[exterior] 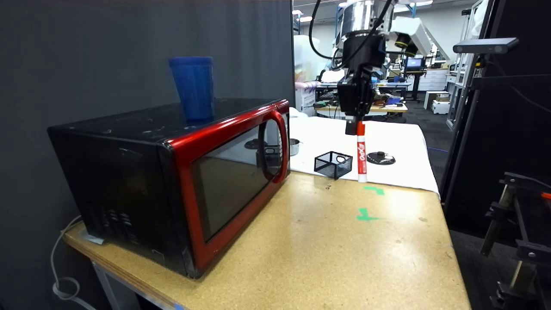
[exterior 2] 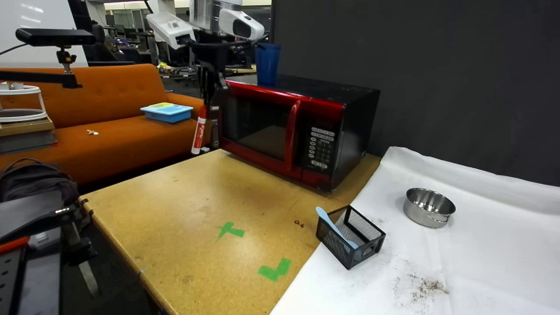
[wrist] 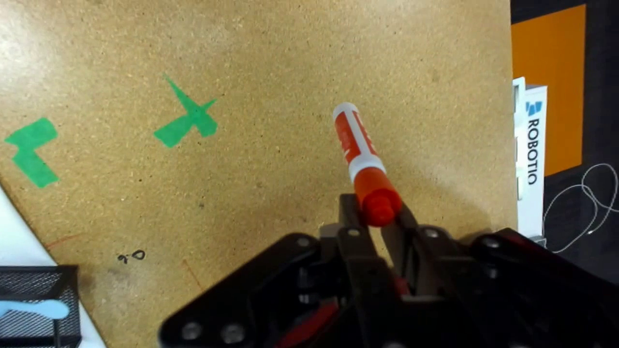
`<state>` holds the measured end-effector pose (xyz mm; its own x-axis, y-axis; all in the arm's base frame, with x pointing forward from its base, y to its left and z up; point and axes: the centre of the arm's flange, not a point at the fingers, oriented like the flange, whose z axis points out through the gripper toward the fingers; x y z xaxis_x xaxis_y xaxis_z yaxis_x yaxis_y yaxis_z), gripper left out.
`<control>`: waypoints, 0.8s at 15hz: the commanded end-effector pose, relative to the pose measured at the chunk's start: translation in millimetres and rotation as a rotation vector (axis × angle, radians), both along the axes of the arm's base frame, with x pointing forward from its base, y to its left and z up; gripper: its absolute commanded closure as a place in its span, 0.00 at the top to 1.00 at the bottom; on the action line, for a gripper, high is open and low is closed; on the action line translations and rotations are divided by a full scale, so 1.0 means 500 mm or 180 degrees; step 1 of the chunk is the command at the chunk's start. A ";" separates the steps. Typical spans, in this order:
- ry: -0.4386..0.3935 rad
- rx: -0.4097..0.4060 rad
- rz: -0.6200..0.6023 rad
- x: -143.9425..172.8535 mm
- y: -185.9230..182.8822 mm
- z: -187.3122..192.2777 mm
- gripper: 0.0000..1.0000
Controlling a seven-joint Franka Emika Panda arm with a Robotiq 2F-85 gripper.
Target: Remove the marker from the blue cup and put it on the table
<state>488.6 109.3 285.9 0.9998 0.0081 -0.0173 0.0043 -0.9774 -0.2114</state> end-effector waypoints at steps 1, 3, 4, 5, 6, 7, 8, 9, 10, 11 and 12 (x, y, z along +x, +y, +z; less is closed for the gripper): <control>0.0043 0.0102 0.0113 0.011 -0.004 -0.053 0.04; 0.0107 0.0061 0.0136 0.023 -0.015 -0.092 0.04; 0.0125 0.0057 0.0138 0.029 -0.022 -0.112 0.04; 0.0138 0.0047 0.0144 0.036 -0.028 -0.132 0.04; 0.0121 0.0046 0.0152 0.043 -0.035 -0.153 0.04; 0.0102 0.0026 0.0163 0.052 -0.041 -0.170 0.04; 0.0087 0.0010 0.0163 0.062 -0.045 -0.186 0.04; 0.0083 0.0004 0.0160 0.071 -0.049 -0.204 0.04; 0.0084 -0.0001 0.0154 0.079 -0.052 -0.220 0.04; 0.0099 -0.0002 0.0147 0.084 -0.053 -0.237 0.04; 0.0112 0.0001 0.0142 0.089 -0.054 -0.256 0.04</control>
<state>518.6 83.6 177.0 0.9973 0.0404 -0.0609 0.0272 -0.9788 -0.2028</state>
